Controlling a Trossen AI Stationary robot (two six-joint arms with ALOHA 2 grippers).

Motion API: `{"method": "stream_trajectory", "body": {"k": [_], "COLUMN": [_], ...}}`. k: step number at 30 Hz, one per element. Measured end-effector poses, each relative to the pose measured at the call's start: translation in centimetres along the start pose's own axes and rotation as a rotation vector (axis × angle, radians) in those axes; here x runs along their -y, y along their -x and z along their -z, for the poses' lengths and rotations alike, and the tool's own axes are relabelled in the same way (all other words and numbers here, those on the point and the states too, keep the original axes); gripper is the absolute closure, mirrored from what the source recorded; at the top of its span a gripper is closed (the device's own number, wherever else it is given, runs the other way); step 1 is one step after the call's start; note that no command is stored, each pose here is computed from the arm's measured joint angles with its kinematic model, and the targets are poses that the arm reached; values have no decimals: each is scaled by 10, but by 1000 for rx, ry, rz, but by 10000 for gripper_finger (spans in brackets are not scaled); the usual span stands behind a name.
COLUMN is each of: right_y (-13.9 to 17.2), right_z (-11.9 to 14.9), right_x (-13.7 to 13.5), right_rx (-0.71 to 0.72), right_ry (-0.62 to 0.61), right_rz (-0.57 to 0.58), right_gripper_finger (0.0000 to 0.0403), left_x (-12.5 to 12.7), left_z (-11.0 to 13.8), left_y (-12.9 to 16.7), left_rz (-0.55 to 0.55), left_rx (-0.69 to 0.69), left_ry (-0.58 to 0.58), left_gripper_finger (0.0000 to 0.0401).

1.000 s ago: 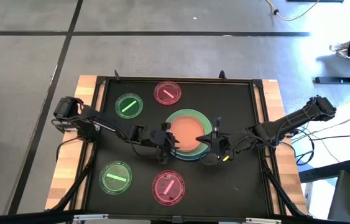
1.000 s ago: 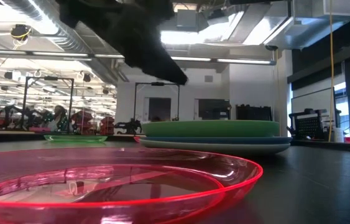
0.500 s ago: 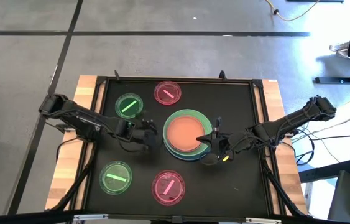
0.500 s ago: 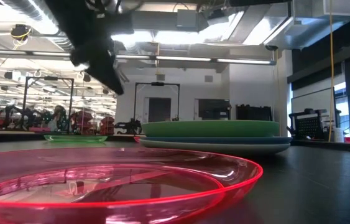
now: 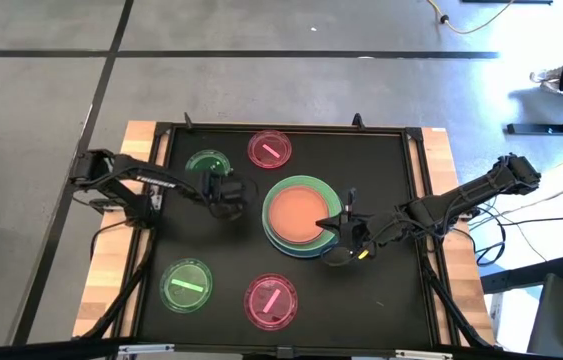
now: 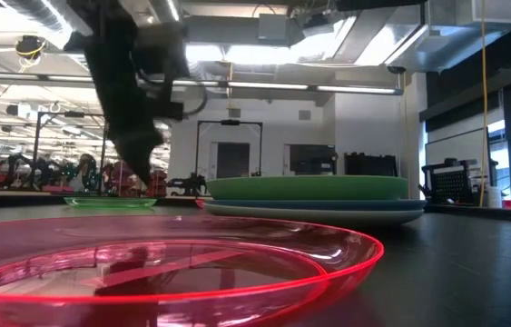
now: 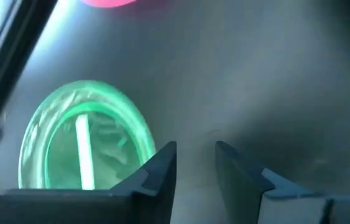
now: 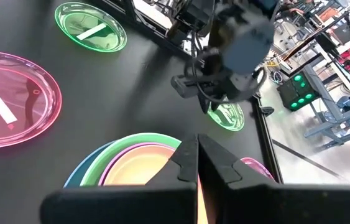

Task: Stack plastic plates
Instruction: Stack the top light green plate on top of the orange plate

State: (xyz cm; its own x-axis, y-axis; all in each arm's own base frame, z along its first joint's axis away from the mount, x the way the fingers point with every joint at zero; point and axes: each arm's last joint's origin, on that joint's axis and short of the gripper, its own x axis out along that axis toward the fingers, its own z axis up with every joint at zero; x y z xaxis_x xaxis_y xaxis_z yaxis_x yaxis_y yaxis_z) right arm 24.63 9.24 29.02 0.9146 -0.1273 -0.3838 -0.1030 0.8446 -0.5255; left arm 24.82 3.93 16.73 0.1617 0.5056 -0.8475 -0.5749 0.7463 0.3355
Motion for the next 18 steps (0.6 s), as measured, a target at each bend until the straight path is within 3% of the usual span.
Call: {"method": "stream_trajectory", "body": {"k": [6,18], "right_y": [0,0], "right_z": [0,0], "right_x": [0,0], "right_rx": [2,-1], "right_ry": [-1,2], "right_rz": [1,0], "right_gripper_finger": [402,402], "left_x": [-18,-32], "left_z": [14,33], "left_y": [-21,-45], "left_rz": [-53,-84], "left_rx": [-82,-97], "left_ry": [46,115], "left_gripper_finger": [297,297]}}
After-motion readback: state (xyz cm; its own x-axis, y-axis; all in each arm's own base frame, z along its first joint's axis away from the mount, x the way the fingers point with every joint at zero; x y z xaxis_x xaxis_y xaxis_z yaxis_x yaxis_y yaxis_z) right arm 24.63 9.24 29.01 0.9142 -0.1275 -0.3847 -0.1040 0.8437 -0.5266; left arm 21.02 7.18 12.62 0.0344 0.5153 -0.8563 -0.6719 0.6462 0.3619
